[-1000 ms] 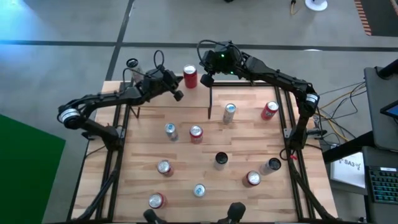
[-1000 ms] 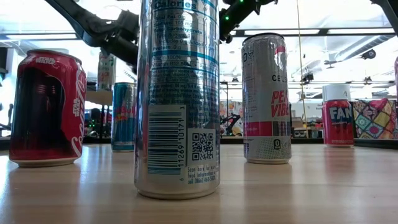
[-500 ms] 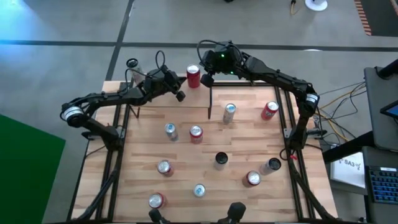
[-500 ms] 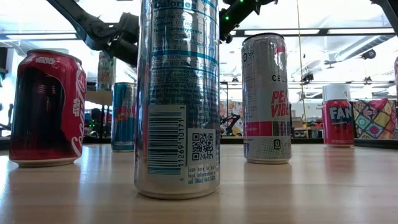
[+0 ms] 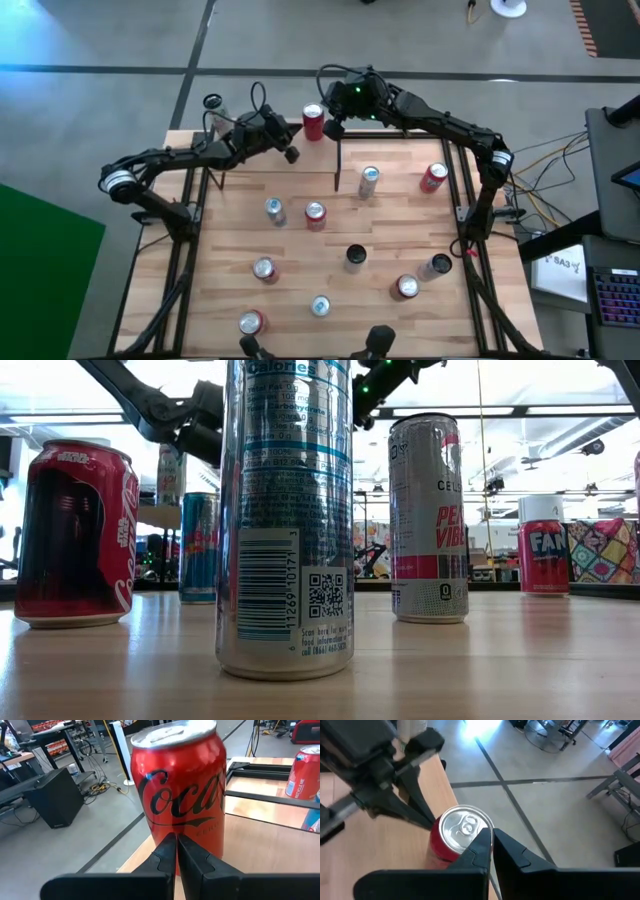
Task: Place canned beverage on shelf
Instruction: Put the red black soda can on the shelf
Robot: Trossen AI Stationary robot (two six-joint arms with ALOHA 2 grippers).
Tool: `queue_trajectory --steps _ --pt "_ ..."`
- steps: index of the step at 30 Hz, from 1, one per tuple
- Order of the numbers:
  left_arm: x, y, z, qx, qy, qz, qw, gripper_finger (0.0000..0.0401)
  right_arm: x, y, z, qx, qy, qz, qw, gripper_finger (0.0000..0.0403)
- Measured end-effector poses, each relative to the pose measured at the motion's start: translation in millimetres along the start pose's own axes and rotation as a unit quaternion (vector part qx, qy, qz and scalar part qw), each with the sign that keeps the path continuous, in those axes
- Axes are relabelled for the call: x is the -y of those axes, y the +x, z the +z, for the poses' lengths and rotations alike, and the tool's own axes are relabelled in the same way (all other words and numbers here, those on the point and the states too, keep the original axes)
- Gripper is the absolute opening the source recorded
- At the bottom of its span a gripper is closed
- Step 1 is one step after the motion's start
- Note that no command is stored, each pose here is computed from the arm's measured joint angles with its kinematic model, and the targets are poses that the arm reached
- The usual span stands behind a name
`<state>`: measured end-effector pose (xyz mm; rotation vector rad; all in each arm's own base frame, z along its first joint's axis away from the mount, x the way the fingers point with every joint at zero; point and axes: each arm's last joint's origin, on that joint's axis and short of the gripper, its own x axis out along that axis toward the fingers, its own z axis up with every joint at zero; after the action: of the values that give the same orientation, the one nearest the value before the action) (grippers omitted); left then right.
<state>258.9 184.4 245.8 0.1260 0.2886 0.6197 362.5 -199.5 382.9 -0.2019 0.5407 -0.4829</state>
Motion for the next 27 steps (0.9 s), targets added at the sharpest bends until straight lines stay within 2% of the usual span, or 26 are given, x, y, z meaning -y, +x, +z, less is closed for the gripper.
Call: queue_trajectory --steps 7,23,27 --pt "-6 -4 2 -0.001 0.020 0.013 1.000 0.0000 -1 0 -2 -0.011 -0.001 0.004 1.000 0.0009" --pt "-5 12 -9 0.005 -0.020 0.016 1.000 0.0000 -1 0 -3 -0.013 -0.007 0.004 1.000 0.0009" --pt "-3 14 -10 0.010 -0.020 0.002 1.000 0.0000 -1 0 -2 -0.012 -0.007 0.004 1.000 0.0009"
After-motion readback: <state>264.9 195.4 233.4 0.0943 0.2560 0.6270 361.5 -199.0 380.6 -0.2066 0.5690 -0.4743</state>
